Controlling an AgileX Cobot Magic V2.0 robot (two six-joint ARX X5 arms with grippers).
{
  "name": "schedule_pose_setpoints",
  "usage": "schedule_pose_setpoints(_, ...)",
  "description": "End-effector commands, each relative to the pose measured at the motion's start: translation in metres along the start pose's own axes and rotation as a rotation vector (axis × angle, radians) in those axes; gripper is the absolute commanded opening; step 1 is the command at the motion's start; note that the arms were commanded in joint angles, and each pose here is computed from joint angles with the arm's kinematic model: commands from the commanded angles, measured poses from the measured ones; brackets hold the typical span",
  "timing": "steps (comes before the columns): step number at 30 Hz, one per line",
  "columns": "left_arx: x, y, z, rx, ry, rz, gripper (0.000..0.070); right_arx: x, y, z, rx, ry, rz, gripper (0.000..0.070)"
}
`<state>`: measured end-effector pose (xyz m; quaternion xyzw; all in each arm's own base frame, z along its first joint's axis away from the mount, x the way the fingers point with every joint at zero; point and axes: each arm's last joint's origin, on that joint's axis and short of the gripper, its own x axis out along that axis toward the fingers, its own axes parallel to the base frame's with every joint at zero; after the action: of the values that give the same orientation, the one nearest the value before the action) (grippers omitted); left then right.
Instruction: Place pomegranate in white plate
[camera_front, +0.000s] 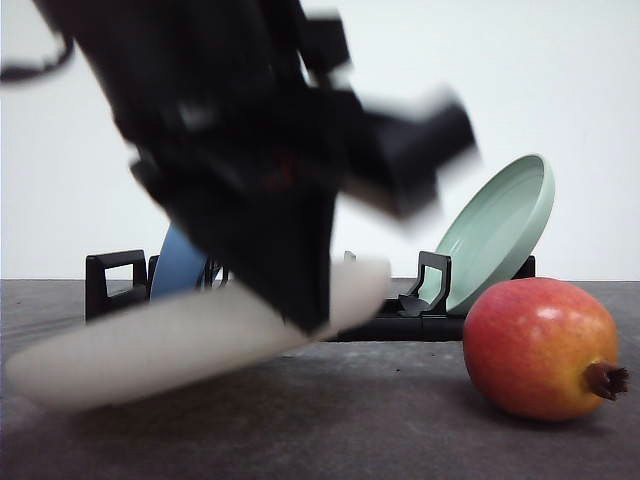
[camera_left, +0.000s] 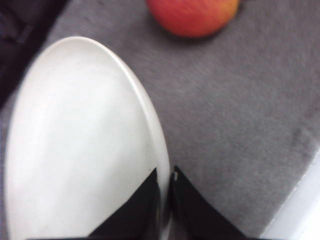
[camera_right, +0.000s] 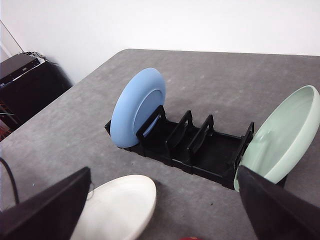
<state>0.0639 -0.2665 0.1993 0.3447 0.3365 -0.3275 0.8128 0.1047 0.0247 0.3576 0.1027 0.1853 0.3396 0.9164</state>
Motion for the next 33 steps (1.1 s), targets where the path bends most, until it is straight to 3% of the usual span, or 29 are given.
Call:
schedule_pose_setpoints(1,0.006,-0.011,-0.001,0.015,0.005,-0.005,0.0008,-0.002,0.003,0.005,0.001,-0.014,0.008,0.0596)
schedule_pose_setpoints(7,0.021,-0.024,-0.007,0.027,0.062,-0.007,0.0014,-0.002,0.003,0.005,0.005,-0.009,0.007,0.0596)
schedule_pose_setpoints(11,0.022,-0.026,-0.006,0.018,0.052,-0.011,0.0069,-0.002,0.003,0.005,0.005,-0.009,0.007,0.0596)
schedule_pose_setpoints(16,0.02,-0.024,-0.003,0.002,0.039,-0.013,0.0434,-0.002,0.003,0.004,0.006,-0.008,0.008,0.0596)
schedule_pose_setpoints(18,0.018,-0.023,-0.002,-0.024,0.035,-0.014,0.0508,-0.002,0.003,0.004,0.01,-0.004,0.012,0.0596)
schedule_pose_setpoints(25,-0.01,-0.007,0.003,-0.166,-0.034,-0.034,0.0529,0.008,0.005,-0.004,0.051,0.108,0.068,0.0596)
schedule_pose_setpoints(30,-0.049,0.017,0.001,-0.258,-0.11,-0.062,0.0598,0.029,0.005,-0.011,0.073,0.258,0.141,0.0596)
schedule_pose_setpoints(33,-0.076,0.035,-0.005,-0.33,-0.161,-0.083,0.0597,0.046,0.004,-0.017,0.075,0.356,0.169,0.0597)
